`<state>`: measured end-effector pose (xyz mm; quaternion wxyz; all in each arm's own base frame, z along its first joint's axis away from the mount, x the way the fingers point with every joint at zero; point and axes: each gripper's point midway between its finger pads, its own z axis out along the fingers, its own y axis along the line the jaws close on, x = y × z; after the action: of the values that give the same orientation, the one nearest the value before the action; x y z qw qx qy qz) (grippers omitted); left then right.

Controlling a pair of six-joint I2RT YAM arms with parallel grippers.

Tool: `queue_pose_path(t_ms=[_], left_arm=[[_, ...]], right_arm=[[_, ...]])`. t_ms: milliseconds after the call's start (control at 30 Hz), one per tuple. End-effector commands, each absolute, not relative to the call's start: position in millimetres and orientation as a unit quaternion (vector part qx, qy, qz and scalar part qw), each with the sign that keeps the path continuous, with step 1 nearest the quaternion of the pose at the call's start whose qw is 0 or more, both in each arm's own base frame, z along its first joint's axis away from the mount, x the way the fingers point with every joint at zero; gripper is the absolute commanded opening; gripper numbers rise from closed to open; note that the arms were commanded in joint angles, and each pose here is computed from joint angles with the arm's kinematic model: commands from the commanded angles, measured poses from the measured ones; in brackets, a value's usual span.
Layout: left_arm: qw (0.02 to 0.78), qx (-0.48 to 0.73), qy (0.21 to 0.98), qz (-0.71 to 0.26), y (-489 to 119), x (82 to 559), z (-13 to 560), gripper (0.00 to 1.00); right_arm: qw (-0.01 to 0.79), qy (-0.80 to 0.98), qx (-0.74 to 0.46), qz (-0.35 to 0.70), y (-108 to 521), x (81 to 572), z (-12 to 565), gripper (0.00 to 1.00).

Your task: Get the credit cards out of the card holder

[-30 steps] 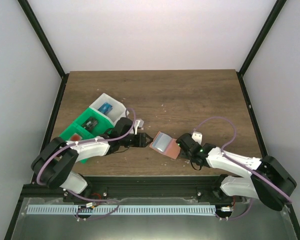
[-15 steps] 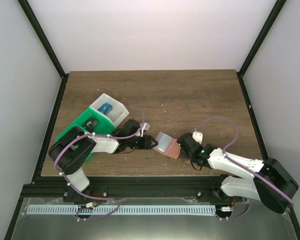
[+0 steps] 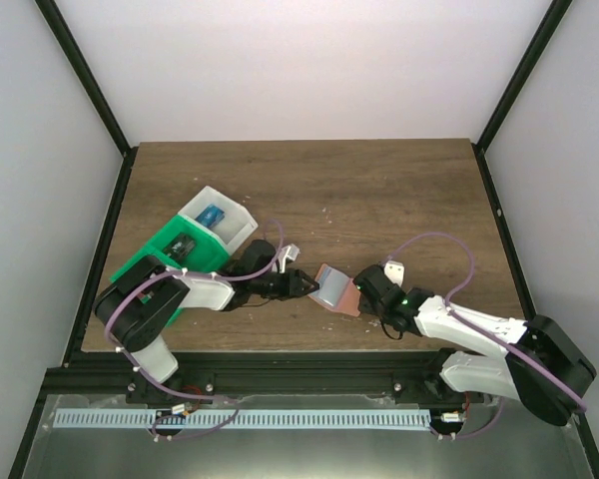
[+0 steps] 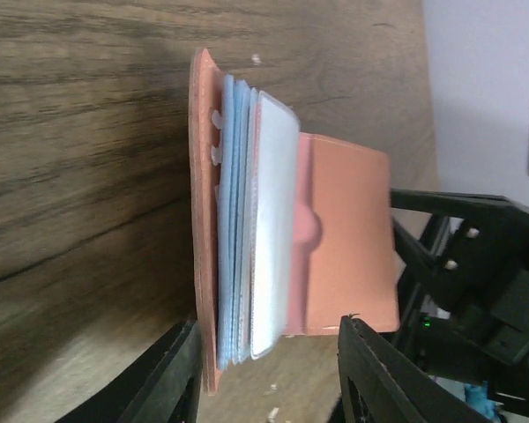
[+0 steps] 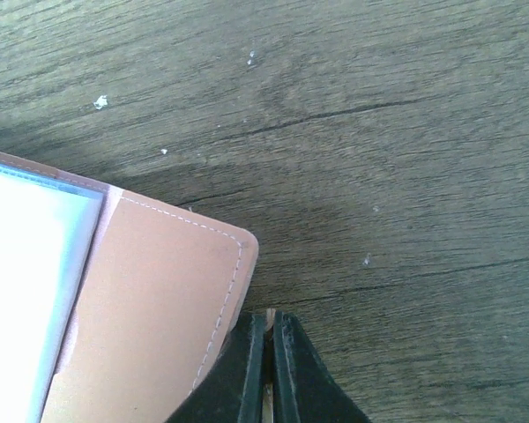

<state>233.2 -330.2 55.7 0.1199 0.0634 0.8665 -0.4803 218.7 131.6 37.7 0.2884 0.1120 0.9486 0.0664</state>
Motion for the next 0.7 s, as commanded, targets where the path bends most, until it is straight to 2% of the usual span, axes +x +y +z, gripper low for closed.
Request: queue_pose_path(t_ms=[0,333,600,667], left_arm=[[0.128,0.080,0.839,-0.523,-341,228,82,0.43],[0.136,0.111,0.837,-0.518,-350,223,66,0.33],[0.150,0.109,0.839,-0.511,-348,227,66,0.01],[0.149,0.108,0.840,-0.511,-347,226,66,0.00]], right_arm=[[0.295,0.946,0.116,0.070,131,220,37,0.01],[0.291,0.947,0.109,0.079,135,220,37,0.00],[0.291,0.947,0.107,0.085,138,220,40,0.01],[0.289,0.948,0.104,0.087,139,220,40,0.01]])
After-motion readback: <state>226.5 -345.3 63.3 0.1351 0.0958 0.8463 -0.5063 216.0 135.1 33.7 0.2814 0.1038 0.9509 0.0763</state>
